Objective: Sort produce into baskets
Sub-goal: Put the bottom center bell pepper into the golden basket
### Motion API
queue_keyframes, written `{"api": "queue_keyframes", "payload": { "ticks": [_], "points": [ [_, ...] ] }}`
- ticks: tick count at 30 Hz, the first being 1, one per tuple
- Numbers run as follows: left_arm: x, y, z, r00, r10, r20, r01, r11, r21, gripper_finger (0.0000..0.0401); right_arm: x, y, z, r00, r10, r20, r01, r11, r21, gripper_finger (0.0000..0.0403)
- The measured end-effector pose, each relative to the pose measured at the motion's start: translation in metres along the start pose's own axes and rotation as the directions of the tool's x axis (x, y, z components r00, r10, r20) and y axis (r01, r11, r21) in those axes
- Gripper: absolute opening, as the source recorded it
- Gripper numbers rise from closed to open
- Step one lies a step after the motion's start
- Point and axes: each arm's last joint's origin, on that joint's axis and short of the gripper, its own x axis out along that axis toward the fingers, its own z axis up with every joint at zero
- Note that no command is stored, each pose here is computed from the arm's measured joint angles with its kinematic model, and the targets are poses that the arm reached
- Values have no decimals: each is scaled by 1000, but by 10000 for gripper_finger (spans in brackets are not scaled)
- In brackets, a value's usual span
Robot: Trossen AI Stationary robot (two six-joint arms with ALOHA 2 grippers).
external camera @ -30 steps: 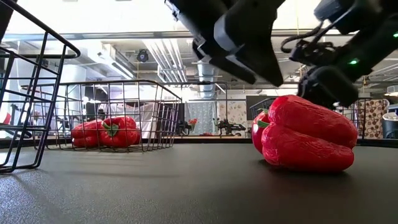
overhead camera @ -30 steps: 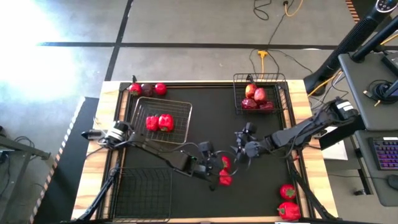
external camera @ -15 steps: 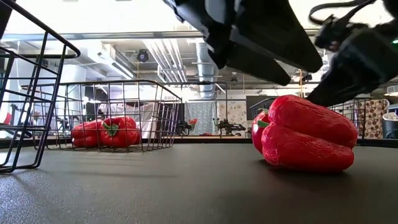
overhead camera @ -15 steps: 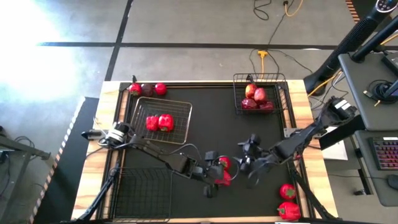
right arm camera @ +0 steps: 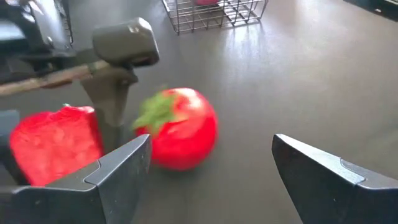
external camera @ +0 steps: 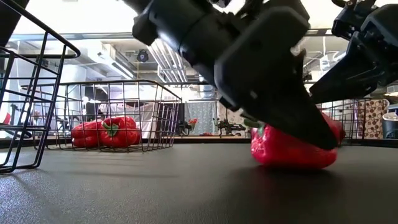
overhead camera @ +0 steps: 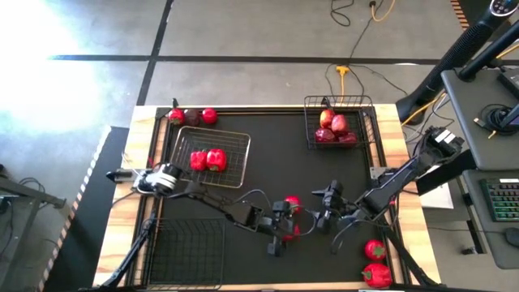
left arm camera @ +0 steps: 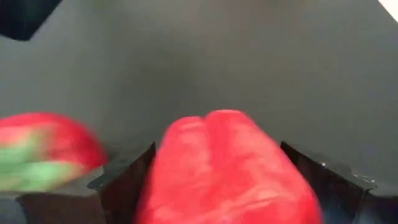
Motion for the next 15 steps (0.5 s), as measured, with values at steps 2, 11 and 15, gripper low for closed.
{"api": "queue_keyframes", "payload": {
  "ticks": [2, 11, 15],
  "points": [
    [3, -2, -3, 1000, -3, -9, 3, 1000, 3, 325, 0, 0, 0, 1000, -8, 7, 8, 1000, -11, 325],
    [16, -2, -17, 999, 7, -45, -10, 997, -76, 300, 0, -1, 1, 999, -34, 33, 37, 996, -85, 325],
    [12, -1, -13, 998, 56, -39, -59, 995, -76, 252, 0, -2, 2, 995, -70, 72, 79, 988, -131, 325]
  ]
}}
